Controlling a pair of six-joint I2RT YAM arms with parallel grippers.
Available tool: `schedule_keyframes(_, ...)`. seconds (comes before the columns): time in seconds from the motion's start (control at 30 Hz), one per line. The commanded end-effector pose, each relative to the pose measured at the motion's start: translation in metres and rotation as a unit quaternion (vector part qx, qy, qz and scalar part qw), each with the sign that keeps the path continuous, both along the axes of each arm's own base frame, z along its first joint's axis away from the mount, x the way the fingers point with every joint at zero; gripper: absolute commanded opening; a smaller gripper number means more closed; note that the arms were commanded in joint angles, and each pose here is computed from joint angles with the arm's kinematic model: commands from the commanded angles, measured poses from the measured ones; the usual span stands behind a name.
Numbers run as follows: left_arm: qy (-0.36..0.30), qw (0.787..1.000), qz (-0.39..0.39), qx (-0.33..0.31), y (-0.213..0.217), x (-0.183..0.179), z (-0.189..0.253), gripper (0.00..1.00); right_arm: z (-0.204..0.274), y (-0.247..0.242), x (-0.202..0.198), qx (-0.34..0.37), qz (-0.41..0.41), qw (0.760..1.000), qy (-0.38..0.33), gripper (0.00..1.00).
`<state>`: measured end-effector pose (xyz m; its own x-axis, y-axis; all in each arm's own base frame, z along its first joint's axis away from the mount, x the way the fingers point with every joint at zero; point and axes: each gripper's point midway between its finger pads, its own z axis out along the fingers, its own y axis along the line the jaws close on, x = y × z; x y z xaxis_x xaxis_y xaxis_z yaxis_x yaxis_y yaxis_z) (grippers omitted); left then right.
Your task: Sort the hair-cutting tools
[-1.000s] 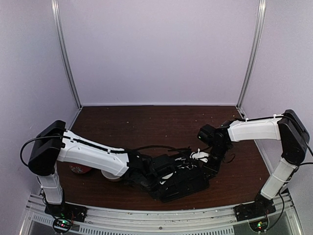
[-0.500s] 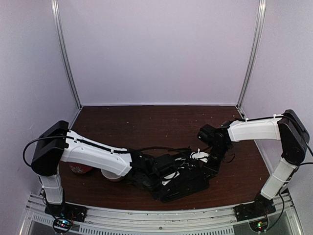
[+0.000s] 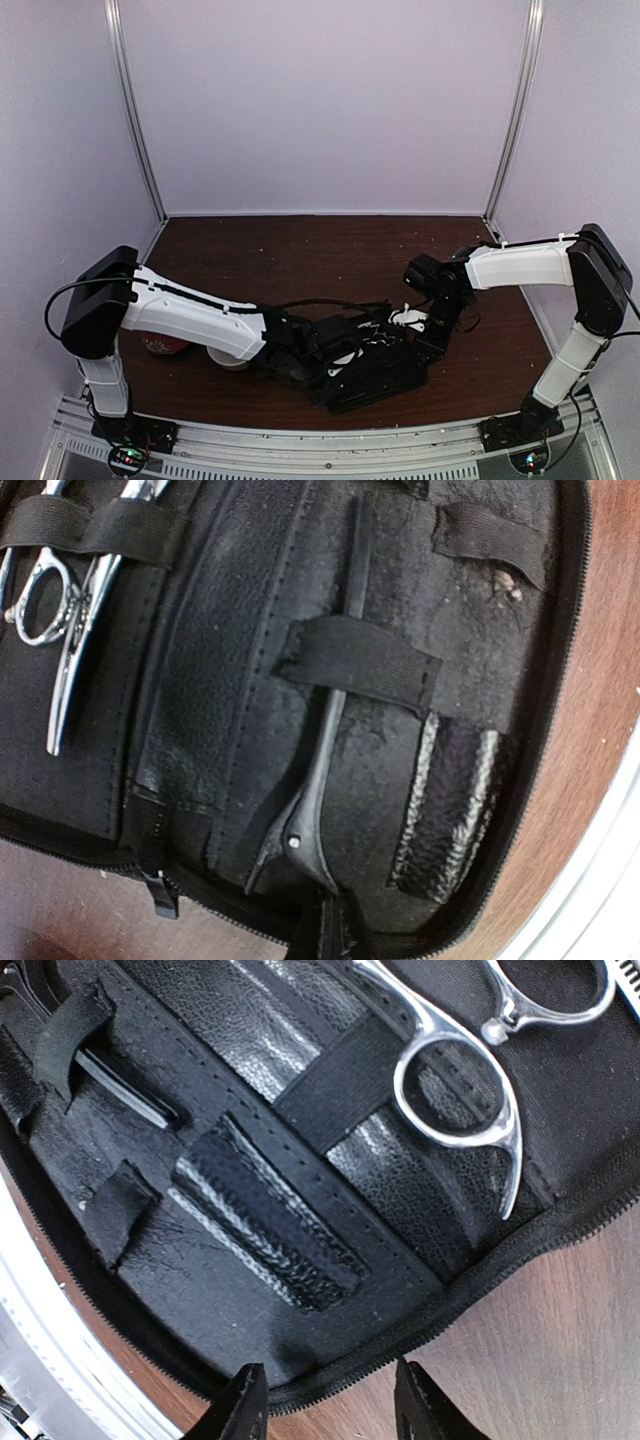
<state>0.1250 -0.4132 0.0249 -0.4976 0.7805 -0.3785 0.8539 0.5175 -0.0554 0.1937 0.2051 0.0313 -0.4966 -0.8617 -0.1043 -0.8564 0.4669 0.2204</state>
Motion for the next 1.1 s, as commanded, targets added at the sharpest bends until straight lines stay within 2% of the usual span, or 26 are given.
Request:
schedule_keyframes(0.0, -0.016, 0.999, -0.024, 0.013, 0.001, 0.009, 0.003, 0.0, 0.004, -0.002, 0.01, -0.004, -0.004, 1.0, -0.025, 0.44)
schedule_keyframes(0.27, 0.016, 0.998, -0.066, -0.01, -0.012, 0.0, 0.007, 0.0, 0.004, -0.003, 0.01, -0.004, -0.003, 1.0, -0.027, 0.44)
schedule_keyframes(0.83, 0.009, 0.999, -0.052, -0.007, -0.012, 0.007, -0.004, 0.0, -0.001, -0.001, 0.009, -0.004, -0.002, 1.0, -0.018, 0.45)
schedule_keyframes(1.07, -0.001, 0.997, -0.077, -0.009, -0.026, 0.013, -0.003, 0.0, -0.002, 0.003, 0.008, 0.003, 0.0, 1.0, -0.008, 0.45)
